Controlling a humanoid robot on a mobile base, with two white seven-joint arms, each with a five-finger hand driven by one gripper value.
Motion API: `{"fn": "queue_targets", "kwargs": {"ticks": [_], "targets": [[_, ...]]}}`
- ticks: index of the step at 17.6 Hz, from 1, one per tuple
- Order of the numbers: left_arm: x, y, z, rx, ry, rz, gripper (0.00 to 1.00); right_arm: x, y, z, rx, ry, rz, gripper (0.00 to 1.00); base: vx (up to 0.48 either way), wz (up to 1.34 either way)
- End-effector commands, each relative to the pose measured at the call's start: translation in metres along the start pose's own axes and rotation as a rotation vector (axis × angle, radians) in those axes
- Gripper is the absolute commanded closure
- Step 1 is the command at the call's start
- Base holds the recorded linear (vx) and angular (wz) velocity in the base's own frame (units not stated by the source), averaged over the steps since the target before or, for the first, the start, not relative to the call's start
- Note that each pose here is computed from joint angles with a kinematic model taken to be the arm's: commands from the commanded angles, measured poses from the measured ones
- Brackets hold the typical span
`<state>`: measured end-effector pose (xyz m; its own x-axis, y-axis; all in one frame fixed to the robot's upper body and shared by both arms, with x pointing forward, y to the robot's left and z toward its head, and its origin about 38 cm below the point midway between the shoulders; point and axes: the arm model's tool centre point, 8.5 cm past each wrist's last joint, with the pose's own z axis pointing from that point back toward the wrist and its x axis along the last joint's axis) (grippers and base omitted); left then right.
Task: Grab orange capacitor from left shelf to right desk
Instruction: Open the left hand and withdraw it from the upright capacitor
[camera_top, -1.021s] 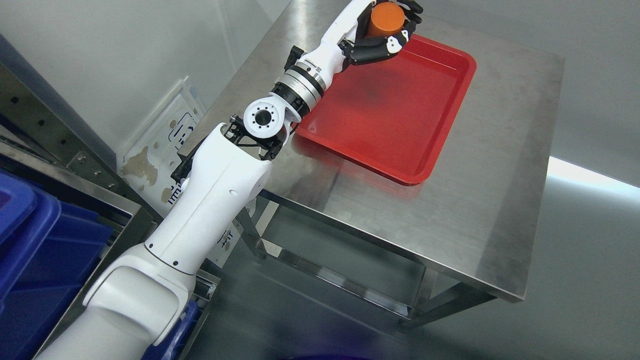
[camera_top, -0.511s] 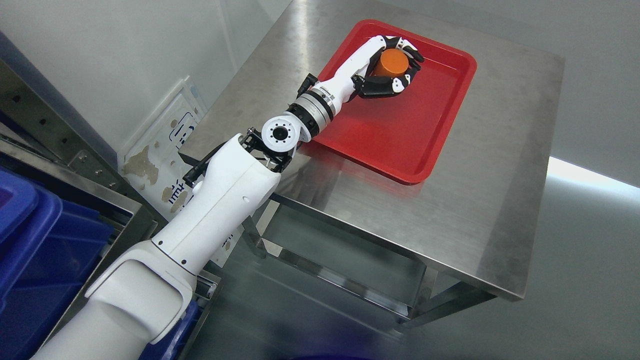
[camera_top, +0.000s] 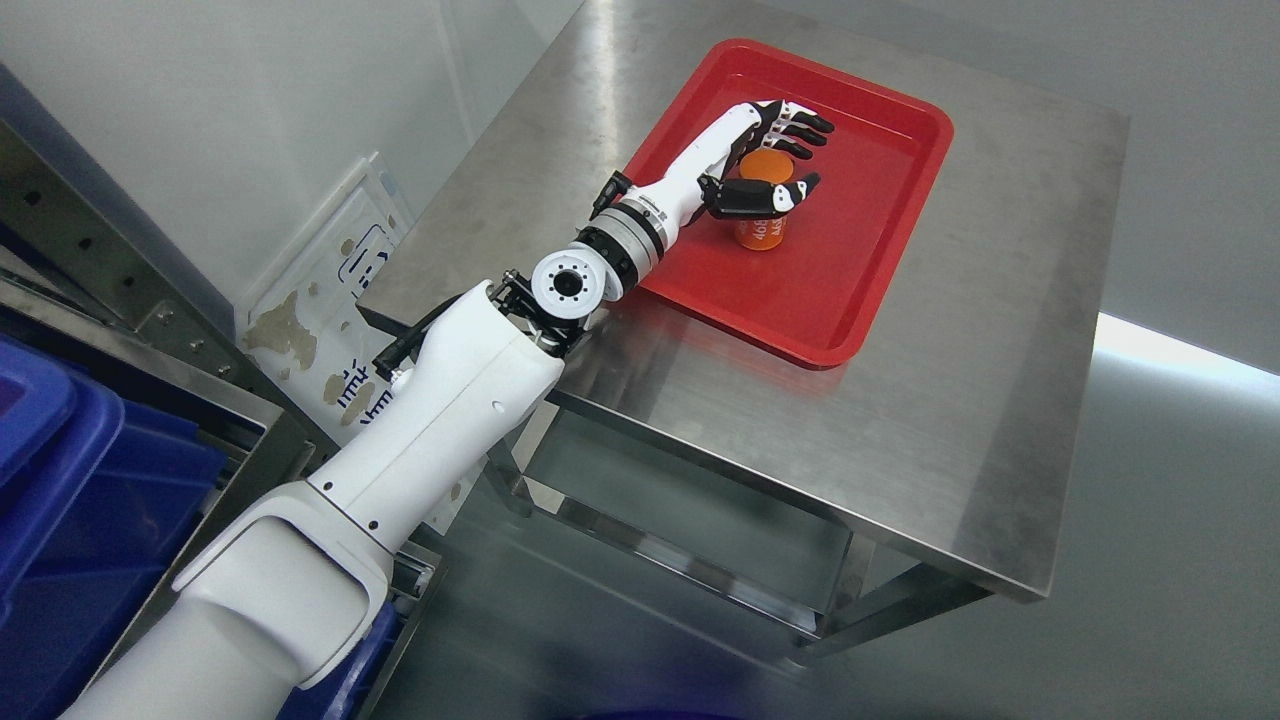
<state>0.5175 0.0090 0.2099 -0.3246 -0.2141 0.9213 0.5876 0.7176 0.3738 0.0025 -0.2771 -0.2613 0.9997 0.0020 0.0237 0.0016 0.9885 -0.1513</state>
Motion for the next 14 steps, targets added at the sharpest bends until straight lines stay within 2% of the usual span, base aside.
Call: {"fn": "queue_targets", "kwargs": {"ticks": [1,3,5,8,10,13,14], "targets": [[-0.018,0.006,0.006,0.005,0.051,-0.018,0.49,-0.009,-0.011,-0.001,-0.018,0.007,-0.003,0.00,0.000,0.00],[-0.003,0.022,0.002,0.038,0.015,-0.011,0.35,-0.009,-0.011,-0.001,-0.018,0.007,-0.003,0.00,0.000,0.00],[0.027,0.053,-0.006,0.094,-0.044,-0.009,0.20,-0.009,-0.011,-0.001,-0.018,0.006,-0.003,0.00,0.000,0.00],[0.083,0.096,-0.010,0.179,-0.139,0.005,0.11,-0.009,-0.011,-0.001,-0.018,0.007,-0.003,0.00,0.000,0.00],[0.108,0.118,-0.006,0.230,-0.171,0.034,0.00,-0.008,-0.011,-0.001,-0.018,0.005,-0.003,0.00,0.000,0.00],[0.109,0.152,0.013,0.335,-0.211,0.112,0.00,-0.009,-0.011,-0.001,-0.018,0.007,-0.003,0.00,0.000,0.00],[0.097,0.155,0.026,0.365,-0.215,0.152,0.00,-0.009,-0.011,-0.001,-0.018,0.007,-0.003,0.00,0.000,0.00]]}}
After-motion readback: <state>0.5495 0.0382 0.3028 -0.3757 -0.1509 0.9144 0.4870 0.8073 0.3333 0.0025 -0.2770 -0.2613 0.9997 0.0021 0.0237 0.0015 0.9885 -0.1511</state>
